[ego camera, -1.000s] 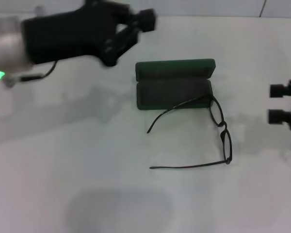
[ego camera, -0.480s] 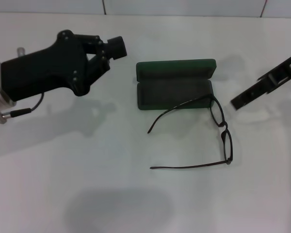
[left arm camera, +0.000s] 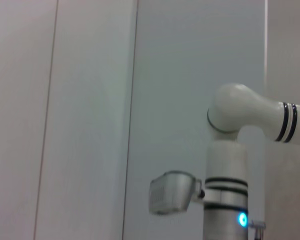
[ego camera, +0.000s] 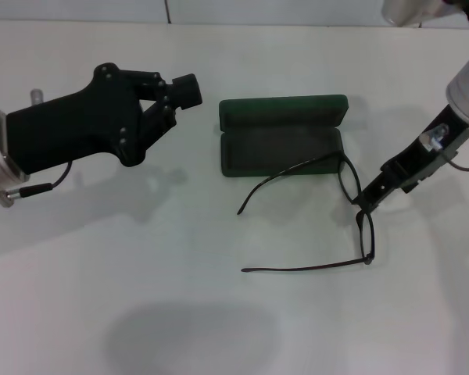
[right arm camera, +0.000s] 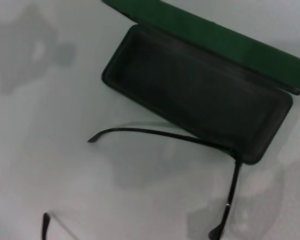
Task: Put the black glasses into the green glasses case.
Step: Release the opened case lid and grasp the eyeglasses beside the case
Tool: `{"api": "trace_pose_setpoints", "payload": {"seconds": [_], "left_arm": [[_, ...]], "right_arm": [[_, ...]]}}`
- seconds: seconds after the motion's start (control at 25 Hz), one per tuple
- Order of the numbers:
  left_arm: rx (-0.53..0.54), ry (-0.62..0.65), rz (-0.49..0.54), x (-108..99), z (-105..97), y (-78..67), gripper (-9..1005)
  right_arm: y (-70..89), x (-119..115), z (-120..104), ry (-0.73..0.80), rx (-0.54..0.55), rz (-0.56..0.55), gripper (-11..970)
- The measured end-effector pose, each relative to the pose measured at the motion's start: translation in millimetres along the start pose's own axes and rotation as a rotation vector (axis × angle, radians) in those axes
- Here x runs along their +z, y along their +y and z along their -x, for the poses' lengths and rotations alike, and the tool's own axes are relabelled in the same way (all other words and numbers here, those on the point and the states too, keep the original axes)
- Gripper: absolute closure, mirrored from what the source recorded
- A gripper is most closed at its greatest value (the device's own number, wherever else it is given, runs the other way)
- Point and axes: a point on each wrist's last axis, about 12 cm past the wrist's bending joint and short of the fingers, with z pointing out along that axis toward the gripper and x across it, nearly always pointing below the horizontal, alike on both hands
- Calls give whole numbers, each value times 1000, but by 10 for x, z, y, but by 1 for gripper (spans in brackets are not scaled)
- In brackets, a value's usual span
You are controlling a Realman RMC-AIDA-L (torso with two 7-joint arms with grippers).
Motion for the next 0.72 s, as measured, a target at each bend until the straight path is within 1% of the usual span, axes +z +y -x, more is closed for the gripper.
{"api": "trace_pose_setpoints", "payload": {"seconds": [0.16,0.32,0.44,0.72], "left_arm": [[3,-1,-7,24,13,17,972],[3,0,-9,30,13,20,972],[0,-3,-10,41,7,14,973],[-6,-11,-13,75,6,17,973]], "right_arm": [[-7,152,12,-18,15,18,172],[-10,246,34,-48,14,14,182],[-25,271,38,-63,17,7,189],[13,306,52,-47,-10,-9,206]]}}
